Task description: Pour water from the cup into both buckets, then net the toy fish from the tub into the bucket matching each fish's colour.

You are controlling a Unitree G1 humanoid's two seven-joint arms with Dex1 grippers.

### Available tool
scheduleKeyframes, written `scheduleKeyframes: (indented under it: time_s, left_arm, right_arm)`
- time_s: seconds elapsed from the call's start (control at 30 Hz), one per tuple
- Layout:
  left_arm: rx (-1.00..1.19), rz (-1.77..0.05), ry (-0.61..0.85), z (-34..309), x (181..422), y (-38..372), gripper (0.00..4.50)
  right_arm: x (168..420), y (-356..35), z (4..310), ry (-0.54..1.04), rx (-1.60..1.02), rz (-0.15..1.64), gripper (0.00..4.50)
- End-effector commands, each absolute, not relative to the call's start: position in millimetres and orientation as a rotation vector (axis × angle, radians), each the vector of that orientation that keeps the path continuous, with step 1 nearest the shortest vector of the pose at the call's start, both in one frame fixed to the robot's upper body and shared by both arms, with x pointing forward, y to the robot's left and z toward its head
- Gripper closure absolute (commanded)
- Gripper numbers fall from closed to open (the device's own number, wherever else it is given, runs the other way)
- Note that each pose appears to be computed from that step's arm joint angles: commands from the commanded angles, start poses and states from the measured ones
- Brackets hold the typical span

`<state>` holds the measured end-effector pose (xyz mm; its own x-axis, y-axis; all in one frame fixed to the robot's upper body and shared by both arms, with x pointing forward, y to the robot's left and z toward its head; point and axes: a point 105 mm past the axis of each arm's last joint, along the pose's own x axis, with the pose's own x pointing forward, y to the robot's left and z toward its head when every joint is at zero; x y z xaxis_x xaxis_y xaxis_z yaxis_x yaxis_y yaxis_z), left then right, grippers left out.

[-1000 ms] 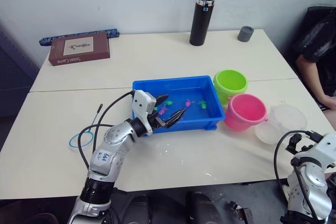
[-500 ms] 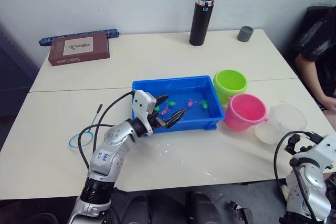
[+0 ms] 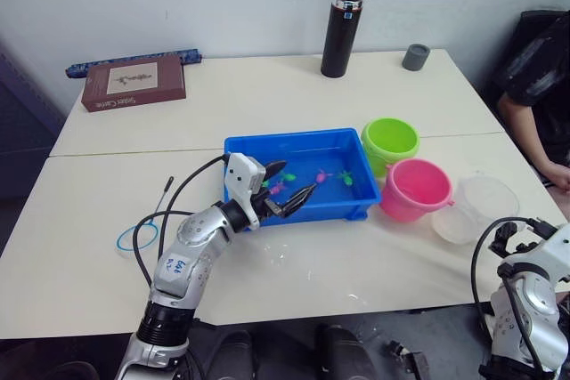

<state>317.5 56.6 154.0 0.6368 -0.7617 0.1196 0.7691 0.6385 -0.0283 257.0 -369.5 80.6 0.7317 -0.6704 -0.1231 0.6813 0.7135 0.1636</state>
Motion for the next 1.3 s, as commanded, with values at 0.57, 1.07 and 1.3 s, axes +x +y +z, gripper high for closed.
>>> scheduleKeyframes:
  time_s: [0.57, 1.07, 1.3]
  left_arm:
    - [-0.062, -0.880, -0.166, 170, 314, 52, 0.00]
    - [-0.062, -0.881, -0.170, 171, 314, 51, 0.00]
    - [-0.061, -0.889, -0.170, 170, 314, 50, 0.00]
  right_arm:
    - [266, -382, 89, 0.019, 0.201, -0.731, 0.07]
    - [267, -373, 84, -0.005, 0.317, -0.667, 0.07]
    - [259, -379, 77, 0.003, 0.354, -0.691, 0.07]
